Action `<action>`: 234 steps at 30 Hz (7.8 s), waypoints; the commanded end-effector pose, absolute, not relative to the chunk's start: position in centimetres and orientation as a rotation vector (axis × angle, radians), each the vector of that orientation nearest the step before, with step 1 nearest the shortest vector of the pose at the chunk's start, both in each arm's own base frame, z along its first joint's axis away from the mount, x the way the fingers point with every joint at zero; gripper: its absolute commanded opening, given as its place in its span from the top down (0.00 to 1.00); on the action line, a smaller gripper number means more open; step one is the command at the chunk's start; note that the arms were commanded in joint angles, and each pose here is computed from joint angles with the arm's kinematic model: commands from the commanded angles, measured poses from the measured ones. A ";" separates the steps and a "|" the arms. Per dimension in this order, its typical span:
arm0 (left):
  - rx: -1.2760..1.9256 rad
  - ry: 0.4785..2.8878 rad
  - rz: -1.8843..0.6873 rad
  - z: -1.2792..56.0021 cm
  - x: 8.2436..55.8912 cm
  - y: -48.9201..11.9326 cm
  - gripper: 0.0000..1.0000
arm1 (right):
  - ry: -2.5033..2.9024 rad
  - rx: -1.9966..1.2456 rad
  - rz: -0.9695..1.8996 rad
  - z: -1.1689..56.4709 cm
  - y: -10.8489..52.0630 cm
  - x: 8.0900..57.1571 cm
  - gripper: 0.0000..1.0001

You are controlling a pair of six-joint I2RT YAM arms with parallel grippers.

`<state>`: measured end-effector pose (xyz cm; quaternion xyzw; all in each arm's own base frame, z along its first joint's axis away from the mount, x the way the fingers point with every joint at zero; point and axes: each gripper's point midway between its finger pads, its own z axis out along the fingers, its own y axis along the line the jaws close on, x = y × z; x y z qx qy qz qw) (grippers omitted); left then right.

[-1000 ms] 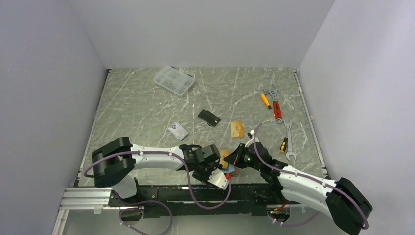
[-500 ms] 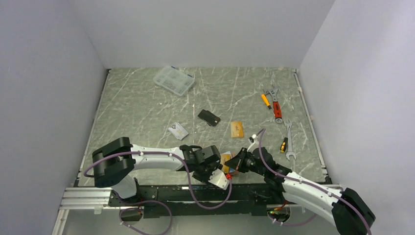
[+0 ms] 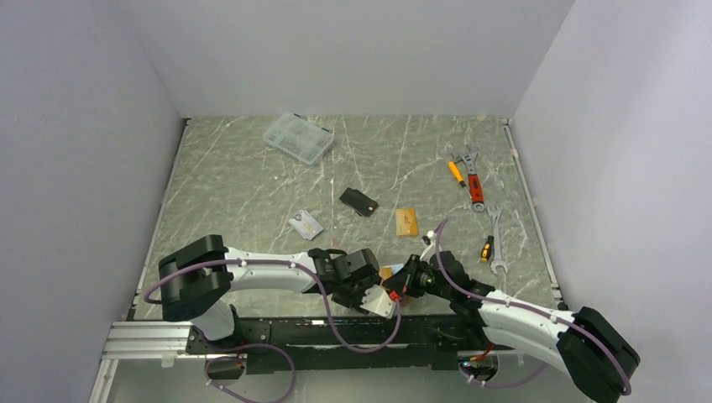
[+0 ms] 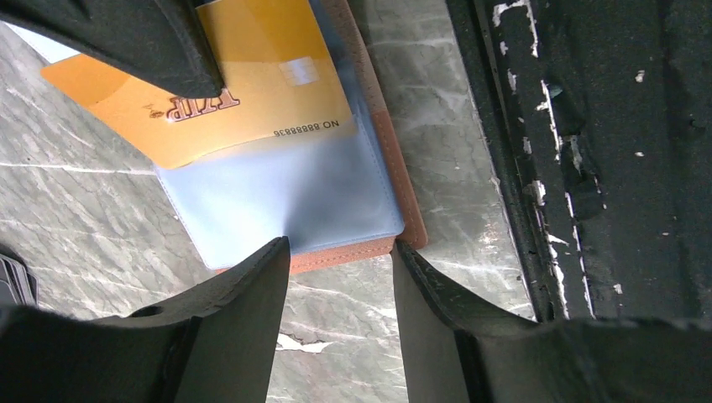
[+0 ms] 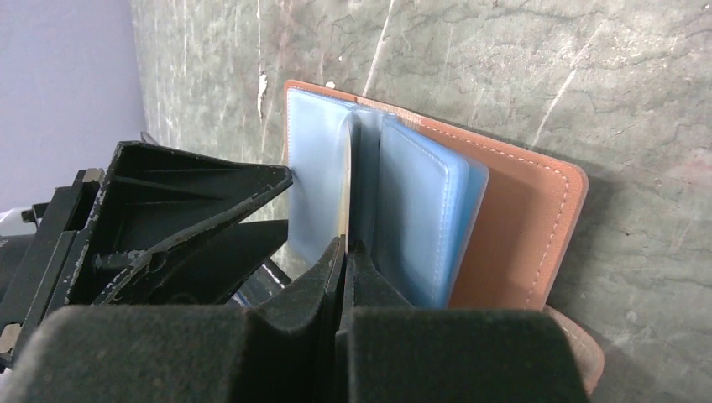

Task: Put the credit cards into the card holder
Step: Insert the credit card into the card holder, then pick up the credit card from the center of the board.

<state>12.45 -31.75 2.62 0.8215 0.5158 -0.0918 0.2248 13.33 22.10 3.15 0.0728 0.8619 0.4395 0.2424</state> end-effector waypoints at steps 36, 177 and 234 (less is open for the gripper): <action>2.208 1.537 -0.301 1.9 13.1 -30.3 0.54 | 2.567 0.212 1.022 -1.1 21.8 13.3 1.00; 0.983 2.157 -0.676 13.5 38.2 -25.8 0.30 | 2.297 -0.081 0.892 10.0 25.2 41.4 0.20; 0.626 2.422 -0.997 3.5 42.2 -27.6 0.75 | 2.432 -0.029 0.988 1.5 28.0 38.9 1.00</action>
